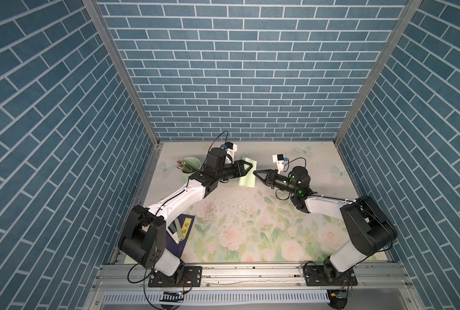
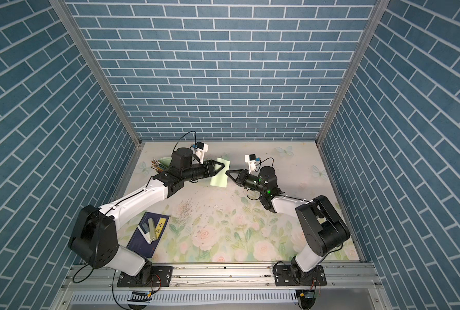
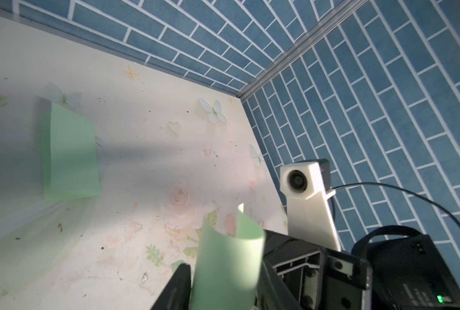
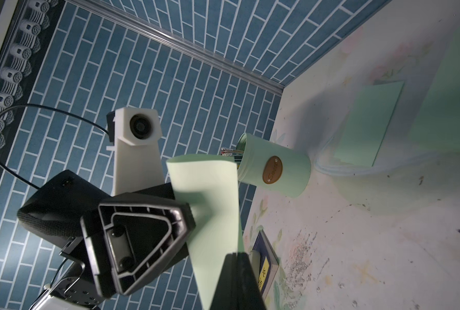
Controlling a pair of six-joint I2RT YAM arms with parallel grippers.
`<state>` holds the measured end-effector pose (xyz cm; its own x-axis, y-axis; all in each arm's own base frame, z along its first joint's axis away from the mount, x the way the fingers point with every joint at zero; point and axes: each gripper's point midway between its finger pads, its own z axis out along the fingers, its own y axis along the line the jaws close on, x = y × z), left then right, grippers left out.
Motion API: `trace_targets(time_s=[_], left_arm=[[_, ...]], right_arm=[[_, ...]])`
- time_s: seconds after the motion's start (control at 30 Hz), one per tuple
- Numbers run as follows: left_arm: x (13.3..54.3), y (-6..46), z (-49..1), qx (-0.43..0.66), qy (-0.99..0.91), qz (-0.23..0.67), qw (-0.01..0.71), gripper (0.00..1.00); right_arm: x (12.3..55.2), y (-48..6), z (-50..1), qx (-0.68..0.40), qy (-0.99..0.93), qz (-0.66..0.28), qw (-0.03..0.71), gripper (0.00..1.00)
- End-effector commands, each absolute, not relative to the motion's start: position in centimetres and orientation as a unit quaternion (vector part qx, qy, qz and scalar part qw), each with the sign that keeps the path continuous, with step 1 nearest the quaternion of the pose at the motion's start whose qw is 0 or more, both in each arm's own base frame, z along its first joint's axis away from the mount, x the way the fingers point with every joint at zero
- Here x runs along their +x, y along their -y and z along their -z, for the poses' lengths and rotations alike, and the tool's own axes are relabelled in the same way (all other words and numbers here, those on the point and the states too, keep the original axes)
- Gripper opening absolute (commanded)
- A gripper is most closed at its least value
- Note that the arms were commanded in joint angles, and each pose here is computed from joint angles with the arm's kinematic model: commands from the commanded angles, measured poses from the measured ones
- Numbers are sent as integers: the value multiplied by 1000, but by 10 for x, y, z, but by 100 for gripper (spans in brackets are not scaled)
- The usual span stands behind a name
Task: Fold the square paper along the opposite sides
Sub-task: Pick up the paper from the center of the board.
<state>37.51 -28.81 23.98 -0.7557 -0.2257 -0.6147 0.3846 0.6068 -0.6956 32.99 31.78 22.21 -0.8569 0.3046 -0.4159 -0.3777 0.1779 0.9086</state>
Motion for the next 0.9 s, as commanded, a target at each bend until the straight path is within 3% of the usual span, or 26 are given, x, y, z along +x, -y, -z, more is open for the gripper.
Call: trace_targets(time_s=[0.0,0.13,0.27,0.53,0.87], left_arm=[[373,271,-261,65,-821,429,371,71],[367,251,-281,86,-803,453,379,85],[352,255,-298,126,-773,500,370,93],[336,263,-296,151,-744,545,357,100],[329,256,-305,162,-729,550,374,100]], right_arm=[[325,-325,-244,-122,-724,-613,293,0],[313,-329,-262,-210,-719,-590,300,0],[300,-329,-284,-267,-698,-585,314,0],[282,-328,-318,-307,-656,-609,324,0],[283,-315,-348,-301,-642,-604,363,0]])
